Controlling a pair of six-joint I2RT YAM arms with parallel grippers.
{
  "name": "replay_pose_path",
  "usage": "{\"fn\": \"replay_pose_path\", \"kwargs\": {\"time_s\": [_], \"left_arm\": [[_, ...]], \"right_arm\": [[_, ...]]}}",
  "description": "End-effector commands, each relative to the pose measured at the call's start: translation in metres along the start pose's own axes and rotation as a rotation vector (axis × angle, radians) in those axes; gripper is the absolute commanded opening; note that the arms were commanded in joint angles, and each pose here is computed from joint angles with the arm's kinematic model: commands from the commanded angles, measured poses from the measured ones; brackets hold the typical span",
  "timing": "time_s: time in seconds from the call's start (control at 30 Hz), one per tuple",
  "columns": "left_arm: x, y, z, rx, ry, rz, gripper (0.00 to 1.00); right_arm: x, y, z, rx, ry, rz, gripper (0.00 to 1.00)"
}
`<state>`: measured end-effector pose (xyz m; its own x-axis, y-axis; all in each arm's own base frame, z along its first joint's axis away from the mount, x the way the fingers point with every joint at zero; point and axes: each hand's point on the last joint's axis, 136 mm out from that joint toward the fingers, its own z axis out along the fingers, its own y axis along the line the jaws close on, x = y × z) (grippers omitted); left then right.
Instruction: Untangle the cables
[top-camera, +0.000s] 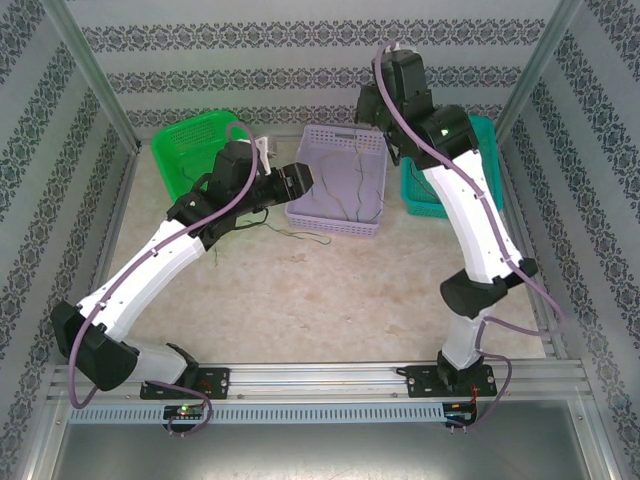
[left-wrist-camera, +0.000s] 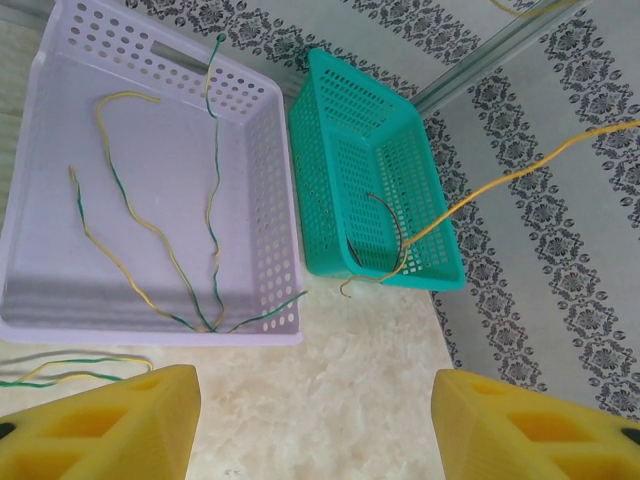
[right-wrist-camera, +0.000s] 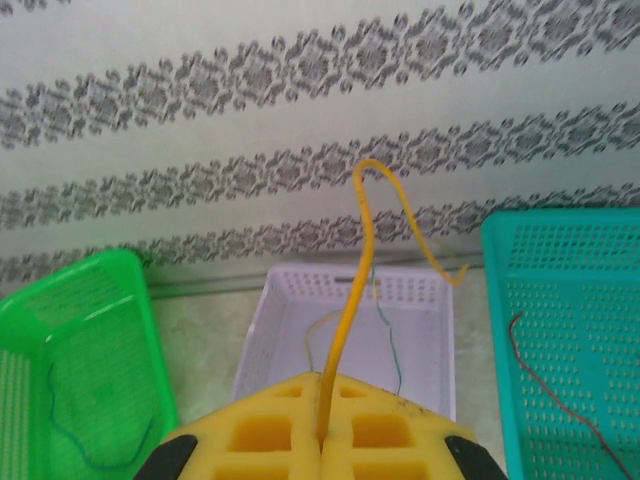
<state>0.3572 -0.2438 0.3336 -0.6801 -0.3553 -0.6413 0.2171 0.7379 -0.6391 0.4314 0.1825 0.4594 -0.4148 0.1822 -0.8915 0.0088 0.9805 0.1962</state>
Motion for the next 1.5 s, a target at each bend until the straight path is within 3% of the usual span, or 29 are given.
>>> {"fn": "replay_pose_path", "kwargs": {"time_s": [0.0, 0.17, 0.37, 0.5, 0.67, 0.87, 1.13, 1.23, 1.3, 1.47], "left_arm": [[-0.008, -0.01, 0.002, 0.02, -0.044, 0.029, 0.63], [-0.003, 0.0, -0.003, -0.026, -0.034, 0.027, 0.63], [0.01, 0.018, -0.01, -0.072, -0.03, -0.008, 0.63], [0.018, 0.025, -0.017, -0.086, -0.025, -0.029, 0.62], [0.025, 0.036, -0.027, -0.124, -0.024, -0.052, 0.62], [0.03, 0.045, -0.046, -0.158, -0.04, -0.075, 0.61], [0.039, 0.061, -0.071, -0.213, -0.059, -0.109, 0.61], [0.042, 0.067, -0.076, -0.235, -0.06, -0.117, 0.62], [0.043, 0.07, -0.077, -0.25, -0.059, -0.118, 0.62], [0.05, 0.089, -0.075, -0.35, -0.041, -0.156, 0.64]], "right_arm": [[-0.005, -0.011, -0.002, 0.107, -0.033, -0.028, 0.0], [-0.008, -0.002, 0.011, 0.09, -0.057, 0.014, 0.0], [0.02, 0.009, 0.049, 0.067, 0.024, 0.074, 0.0], [0.055, 0.01, 0.094, 0.08, 0.117, 0.103, 0.0], [0.124, 0.003, 0.166, 0.129, 0.279, 0.098, 0.0], [0.185, -0.004, 0.23, 0.156, 0.377, 0.094, 0.0], [0.211, -0.006, 0.279, 0.045, 0.426, 0.114, 0.01], [0.218, -0.005, 0.286, 0.002, 0.453, 0.121, 0.31], [0.211, -0.001, 0.281, -0.025, 0.451, 0.115, 0.45], [0.156, 0.016, 0.243, -0.1, 0.351, 0.089, 0.58]]}}
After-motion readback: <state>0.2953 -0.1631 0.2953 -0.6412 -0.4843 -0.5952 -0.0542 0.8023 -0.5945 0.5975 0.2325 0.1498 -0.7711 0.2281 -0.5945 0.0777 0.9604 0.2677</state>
